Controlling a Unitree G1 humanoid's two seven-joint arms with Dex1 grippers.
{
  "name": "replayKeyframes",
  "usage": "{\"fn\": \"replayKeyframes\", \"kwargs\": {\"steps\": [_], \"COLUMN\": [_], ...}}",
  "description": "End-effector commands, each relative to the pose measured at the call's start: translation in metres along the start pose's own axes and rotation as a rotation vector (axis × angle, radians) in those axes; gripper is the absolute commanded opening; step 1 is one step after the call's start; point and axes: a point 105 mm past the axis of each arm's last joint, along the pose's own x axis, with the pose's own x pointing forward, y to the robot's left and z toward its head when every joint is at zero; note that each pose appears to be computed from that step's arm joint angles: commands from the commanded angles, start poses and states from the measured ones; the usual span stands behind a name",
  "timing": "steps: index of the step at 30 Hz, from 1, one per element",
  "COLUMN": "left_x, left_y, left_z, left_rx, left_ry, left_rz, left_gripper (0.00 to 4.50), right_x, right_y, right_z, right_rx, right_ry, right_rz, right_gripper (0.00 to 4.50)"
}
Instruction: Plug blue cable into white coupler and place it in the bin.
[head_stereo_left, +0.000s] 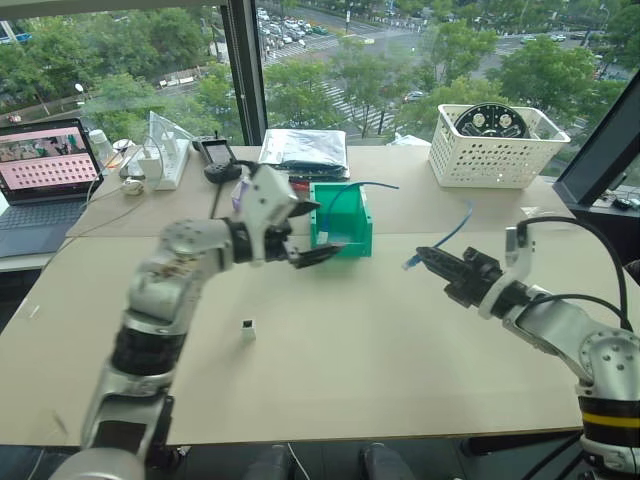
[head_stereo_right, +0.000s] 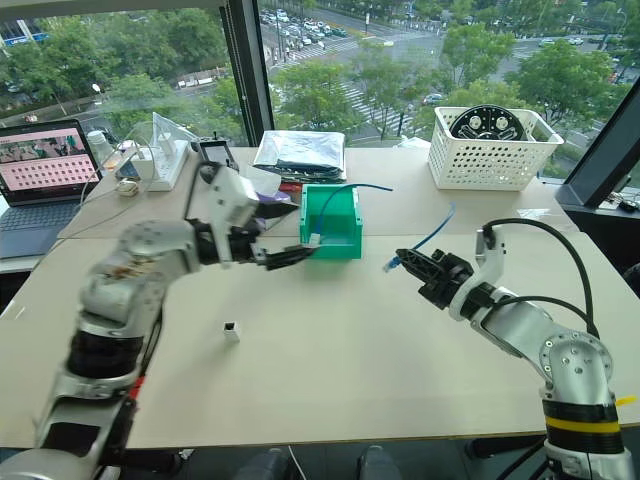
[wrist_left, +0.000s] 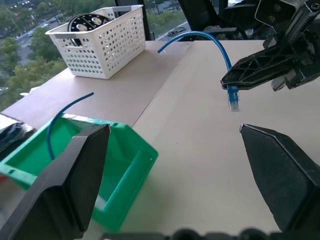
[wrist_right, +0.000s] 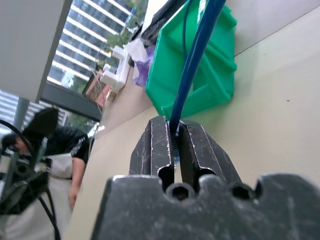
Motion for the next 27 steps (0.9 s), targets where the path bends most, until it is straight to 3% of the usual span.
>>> {"fn": "replayKeyframes", "kwargs": {"steps": [1, 7, 15, 20, 27], "left_x": [-0.038, -0.093, -0.122, -0.109, -0.091], "left_y": [-0.001, -0.006, -0.077, -0.102, -0.096], "left_z": [-0.012, -0.052, -0.089, -0.109, -0.134], "left_rx": [-0.058, -0.215, -0.464, -0.431, -0.380], "left_ry": [0.011, 0.060, 0.002, 0.094, 0.214], "left_rz": [0.018, 0.166, 0.310, 0.429, 0.643], "left_gripper": [4.49, 4.49, 4.49, 4.49, 4.49], "right_x": [0.010, 0.020, 0.028, 0.031, 0.029], "right_y": [0.013, 0.016, 0.015, 0.016, 0.018], "right_z": [0.002, -0.005, -0.012, -0.013, -0.015], "right_rx": [-0.105, -0.198, -0.207, -0.216, -0.232], "right_ry": [0.060, 0.142, 0.186, 0.196, 0.210], "right_rz": [0.070, 0.103, 0.137, 0.147, 0.155], "right_gripper": [0.00, 0.00, 0.00, 0.00, 0.00]}}
